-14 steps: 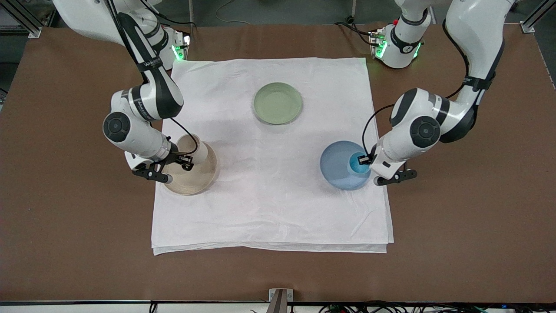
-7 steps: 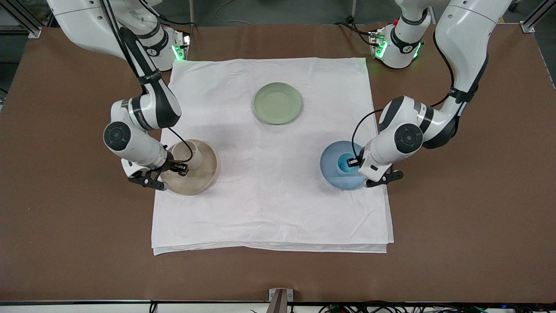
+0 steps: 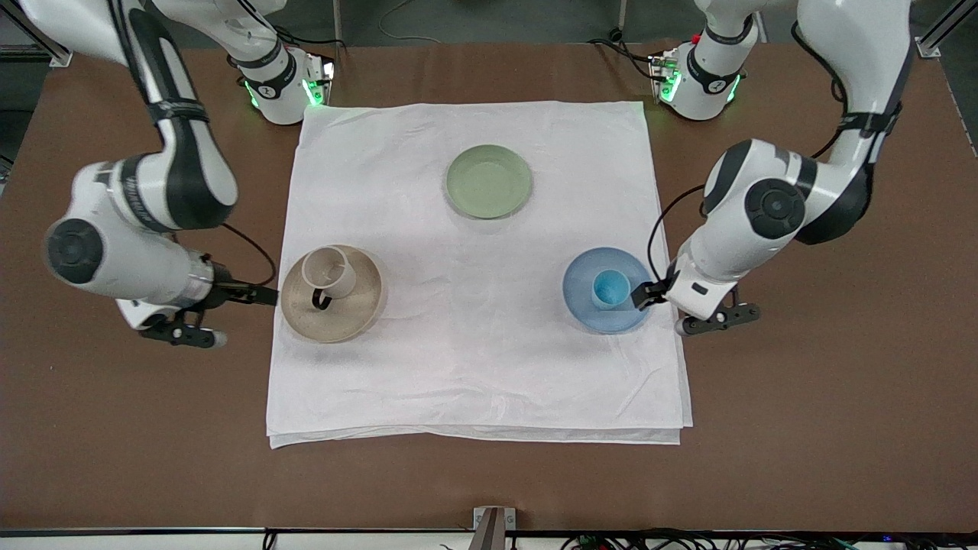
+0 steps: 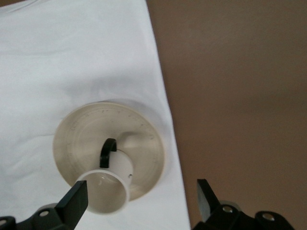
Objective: Place blue cup in blue plate and white mug in gray plate
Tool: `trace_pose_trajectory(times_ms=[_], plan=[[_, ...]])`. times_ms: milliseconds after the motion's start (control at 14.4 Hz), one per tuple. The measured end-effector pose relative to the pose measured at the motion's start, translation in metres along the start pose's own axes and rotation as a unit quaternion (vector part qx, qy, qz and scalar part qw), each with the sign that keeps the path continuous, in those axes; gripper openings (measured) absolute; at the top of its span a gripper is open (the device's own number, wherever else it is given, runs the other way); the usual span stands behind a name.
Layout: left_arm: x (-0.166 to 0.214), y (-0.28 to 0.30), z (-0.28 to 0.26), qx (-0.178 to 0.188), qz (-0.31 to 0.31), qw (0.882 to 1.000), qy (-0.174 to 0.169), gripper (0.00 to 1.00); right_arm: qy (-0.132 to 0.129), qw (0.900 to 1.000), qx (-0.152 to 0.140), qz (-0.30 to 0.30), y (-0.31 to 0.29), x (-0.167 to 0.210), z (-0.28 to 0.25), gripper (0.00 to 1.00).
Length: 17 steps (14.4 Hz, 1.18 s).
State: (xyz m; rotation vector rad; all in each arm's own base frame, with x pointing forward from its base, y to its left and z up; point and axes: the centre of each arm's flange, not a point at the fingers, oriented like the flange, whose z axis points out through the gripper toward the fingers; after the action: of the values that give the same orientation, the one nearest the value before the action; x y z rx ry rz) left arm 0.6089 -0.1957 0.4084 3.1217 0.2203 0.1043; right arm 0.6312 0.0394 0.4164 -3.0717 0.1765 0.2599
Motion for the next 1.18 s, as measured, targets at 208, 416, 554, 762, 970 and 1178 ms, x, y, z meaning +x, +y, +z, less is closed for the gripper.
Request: trace_pose_trajectory(times_ms=[208,416,554,762,970,1178], plan=[[0.025,-0.048,-0.071,0.066,0.049,0.997,0.012,1.00,-0.024,0.999,-0.022,-0.039,0.089,-0.010,-0.062,1.00],[0.043,-0.097,-0.121,0.086,0.056,0.995,-0.001,1.00,-0.043,0.998,-0.020,-0.037,0.125,-0.028,-0.112,1.00],[0.041,-0.111,-0.154,0.090,0.058,0.994,-0.006,1.00,-0.029,0.999,-0.022,-0.035,0.126,-0.033,-0.140,1.00],[0.019,-0.119,-0.203,0.076,0.048,0.996,-0.016,1.00,-0.019,0.999,-0.020,-0.035,0.125,-0.034,-0.150,1.00],[-0.004,-0.151,-0.242,0.051,0.056,0.997,-0.023,1.00,-0.021,0.999,-0.011,-0.040,0.119,-0.036,-0.152,1.00],[-0.024,-0.176,-0.257,0.024,0.047,0.998,-0.033,1.00,-0.023,0.999,-0.013,-0.022,0.100,-0.046,-0.159,1.00]])
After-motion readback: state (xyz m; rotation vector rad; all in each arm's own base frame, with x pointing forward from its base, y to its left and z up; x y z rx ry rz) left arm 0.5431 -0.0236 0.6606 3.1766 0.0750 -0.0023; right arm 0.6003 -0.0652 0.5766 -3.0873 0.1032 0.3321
